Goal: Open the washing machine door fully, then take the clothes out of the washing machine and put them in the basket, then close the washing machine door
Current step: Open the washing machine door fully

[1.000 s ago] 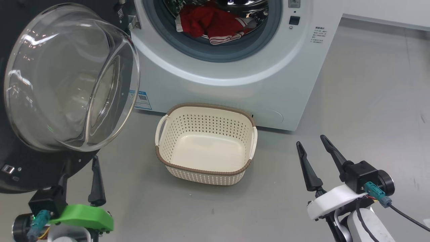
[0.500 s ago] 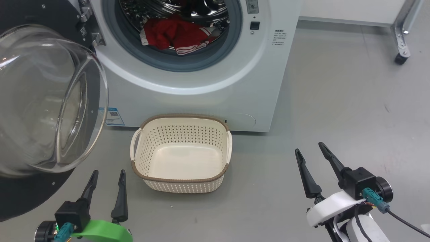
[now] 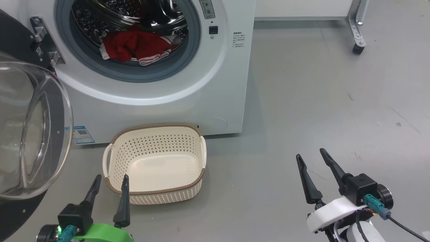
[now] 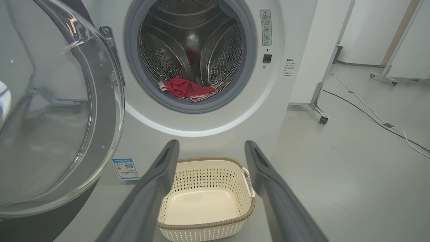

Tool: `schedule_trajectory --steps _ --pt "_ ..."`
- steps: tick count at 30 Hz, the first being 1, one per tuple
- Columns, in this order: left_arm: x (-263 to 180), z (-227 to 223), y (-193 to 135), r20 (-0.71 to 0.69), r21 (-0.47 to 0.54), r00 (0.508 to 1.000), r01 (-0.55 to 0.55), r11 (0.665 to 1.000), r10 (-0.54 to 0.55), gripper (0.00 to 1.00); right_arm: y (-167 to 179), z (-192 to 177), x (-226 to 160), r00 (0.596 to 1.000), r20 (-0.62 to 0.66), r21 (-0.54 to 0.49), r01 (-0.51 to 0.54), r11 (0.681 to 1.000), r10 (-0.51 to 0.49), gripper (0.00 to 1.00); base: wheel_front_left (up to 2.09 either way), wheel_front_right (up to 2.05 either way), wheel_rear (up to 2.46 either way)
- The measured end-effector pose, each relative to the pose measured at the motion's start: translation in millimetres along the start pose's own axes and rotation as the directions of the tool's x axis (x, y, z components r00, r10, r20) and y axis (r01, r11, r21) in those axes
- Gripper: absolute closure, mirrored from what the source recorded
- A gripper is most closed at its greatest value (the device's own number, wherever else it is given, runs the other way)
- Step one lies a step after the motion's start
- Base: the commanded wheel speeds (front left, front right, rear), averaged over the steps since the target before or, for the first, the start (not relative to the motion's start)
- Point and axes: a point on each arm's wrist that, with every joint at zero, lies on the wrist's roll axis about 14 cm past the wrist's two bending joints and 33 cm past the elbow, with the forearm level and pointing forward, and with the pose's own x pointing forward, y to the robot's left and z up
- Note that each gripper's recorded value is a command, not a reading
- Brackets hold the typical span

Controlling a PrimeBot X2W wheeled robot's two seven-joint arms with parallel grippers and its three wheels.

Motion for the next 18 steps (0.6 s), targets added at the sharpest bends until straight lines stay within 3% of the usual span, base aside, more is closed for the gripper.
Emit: schedule_trajectory --steps 18 --pt "3 -3 -15 -0.035 0.004 0.999 0.041 0.999 -0.041 0.00 -11 3 -6 0.999 0.011 0.007 0.048 0.999 -0.048 0.00 0.00 0.00 0.00"
